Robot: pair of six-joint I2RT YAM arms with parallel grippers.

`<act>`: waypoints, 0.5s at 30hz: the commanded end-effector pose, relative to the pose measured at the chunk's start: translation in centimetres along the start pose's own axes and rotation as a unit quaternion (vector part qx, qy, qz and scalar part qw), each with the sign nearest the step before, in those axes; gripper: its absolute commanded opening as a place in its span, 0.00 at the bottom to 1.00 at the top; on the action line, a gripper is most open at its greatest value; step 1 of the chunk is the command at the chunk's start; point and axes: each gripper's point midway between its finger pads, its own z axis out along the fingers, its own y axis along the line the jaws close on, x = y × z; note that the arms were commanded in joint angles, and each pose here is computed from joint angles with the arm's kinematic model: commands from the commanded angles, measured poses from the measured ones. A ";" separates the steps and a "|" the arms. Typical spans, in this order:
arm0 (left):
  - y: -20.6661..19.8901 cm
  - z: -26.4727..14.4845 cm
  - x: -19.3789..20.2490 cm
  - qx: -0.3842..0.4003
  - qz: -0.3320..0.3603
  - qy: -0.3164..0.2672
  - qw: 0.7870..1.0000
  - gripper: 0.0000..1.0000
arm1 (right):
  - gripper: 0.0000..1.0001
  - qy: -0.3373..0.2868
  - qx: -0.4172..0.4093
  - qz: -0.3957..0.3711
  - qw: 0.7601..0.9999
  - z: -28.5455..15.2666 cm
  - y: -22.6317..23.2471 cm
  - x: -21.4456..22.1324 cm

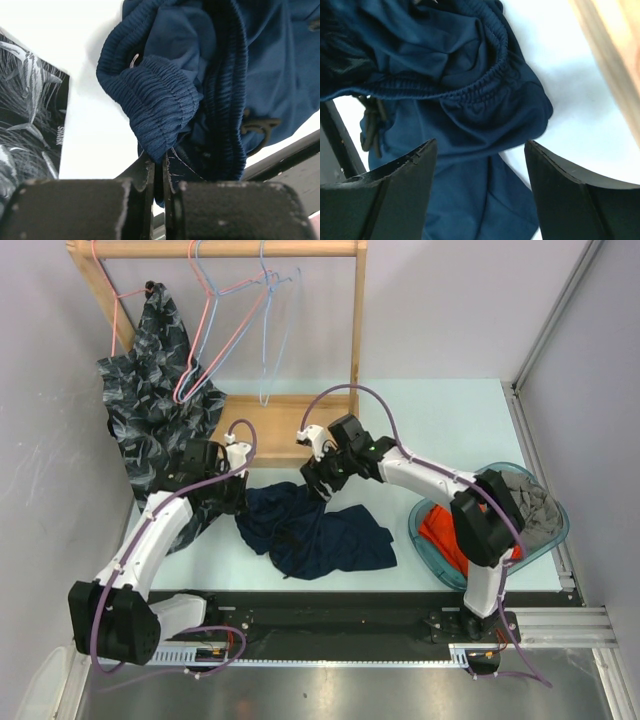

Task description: Place the shorts on the hanger

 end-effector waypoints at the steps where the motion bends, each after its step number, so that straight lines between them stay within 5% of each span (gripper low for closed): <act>1: 1.2 -0.1 0.6 -0.020 0.025 0.026 0.999 0.08 | 0.76 -0.035 -0.001 0.005 0.999 2.2 0.3 -3.2; 15: 2.9 -0.1 1.5 -0.044 0.075 0.077 0.993 0.14 | 0.78 0.009 0.009 0.027 1.000 8.7 0.1 -2.8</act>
